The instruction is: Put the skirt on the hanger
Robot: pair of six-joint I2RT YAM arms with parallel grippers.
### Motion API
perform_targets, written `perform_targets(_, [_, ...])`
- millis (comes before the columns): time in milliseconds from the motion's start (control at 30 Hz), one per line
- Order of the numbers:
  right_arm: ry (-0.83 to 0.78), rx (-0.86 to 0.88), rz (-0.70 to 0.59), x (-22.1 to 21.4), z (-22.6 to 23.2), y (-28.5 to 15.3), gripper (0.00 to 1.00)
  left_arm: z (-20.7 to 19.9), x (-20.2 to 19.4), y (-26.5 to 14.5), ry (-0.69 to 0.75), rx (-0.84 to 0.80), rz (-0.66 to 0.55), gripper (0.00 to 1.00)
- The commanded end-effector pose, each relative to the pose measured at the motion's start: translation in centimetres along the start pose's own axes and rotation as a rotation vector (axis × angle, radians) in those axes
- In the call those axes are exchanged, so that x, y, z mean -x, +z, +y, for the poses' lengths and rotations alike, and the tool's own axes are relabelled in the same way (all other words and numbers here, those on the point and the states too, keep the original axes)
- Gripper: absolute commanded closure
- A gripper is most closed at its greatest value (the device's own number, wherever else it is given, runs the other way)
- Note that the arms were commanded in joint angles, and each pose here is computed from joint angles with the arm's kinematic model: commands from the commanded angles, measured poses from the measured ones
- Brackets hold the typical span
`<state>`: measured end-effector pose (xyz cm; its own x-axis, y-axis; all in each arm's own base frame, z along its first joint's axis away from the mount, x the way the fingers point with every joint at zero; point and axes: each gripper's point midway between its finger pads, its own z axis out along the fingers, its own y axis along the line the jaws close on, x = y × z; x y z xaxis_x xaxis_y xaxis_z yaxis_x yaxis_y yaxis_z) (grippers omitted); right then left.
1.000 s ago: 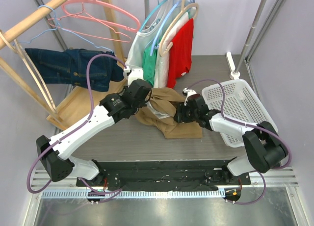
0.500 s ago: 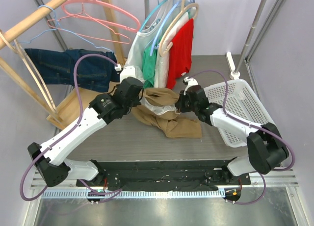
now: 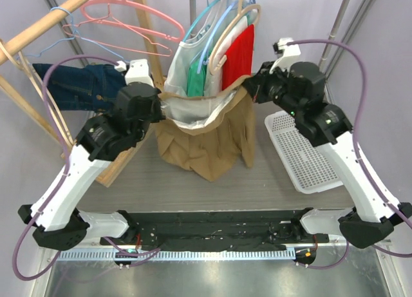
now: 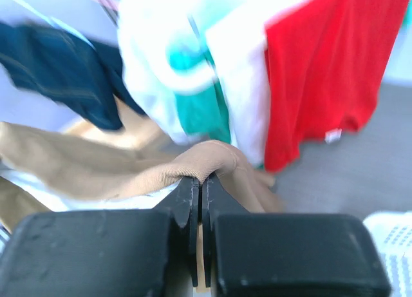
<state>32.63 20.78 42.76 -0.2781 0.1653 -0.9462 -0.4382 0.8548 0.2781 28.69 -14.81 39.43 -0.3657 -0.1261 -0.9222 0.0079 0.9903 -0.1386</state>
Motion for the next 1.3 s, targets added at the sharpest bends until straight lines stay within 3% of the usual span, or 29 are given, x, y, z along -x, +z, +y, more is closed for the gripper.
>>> perform_targets(0, [-0.022, 0.031, -0.063, 4.3, 1.3, -3.7, 0.99, 2.1, 4.9, -3.8, -0.005, -0.013, -0.123, 1.00])
perform_targets(200, [0.007, 0.132, -0.103, 6.7, 3.6, -6.2, 0.99, 2.2, 7.0, -6.9, 0.014, -0.107, -0.152, 1.00])
perform_targets(367, [0.082, 0.160, -0.006, 4.1, 4.1, -5.5, 0.99, 0.7, 4.3, -6.0, 0.013, -0.174, -0.075, 1.00])
perform_targets(533, [0.169, 0.128, 0.228, -5.5, 2.6, -2.5, 0.99, -1.7, -2.5, -3.8, -0.042, -0.280, 0.055, 1.00])
perform_targets(600, [0.203, 0.114, 0.338, -10.8, 1.6, -1.4, 0.99, -1.8, -7.9, -1.9, -0.019, -0.276, 0.161, 1.00])
perform_targets(800, [0.268, 0.044, 0.489, -22.6, -1.6, -0.1, 0.99, -2.0, -17.8, 0.7, -0.112, -0.310, 0.276, 1.00])
perform_targets(1000, [0.286, 0.025, 0.555, -28.4, -3.0, 0.1, 0.99, -0.2, -24.5, 1.8, -0.193, -0.265, 0.339, 1.00])
perform_targets(1267, [0.297, -0.039, 0.657, -32.5, -4.5, 1.3, 0.99, 1.2, -28.2, 3.2, -0.191, -0.186, 0.382, 1.00])
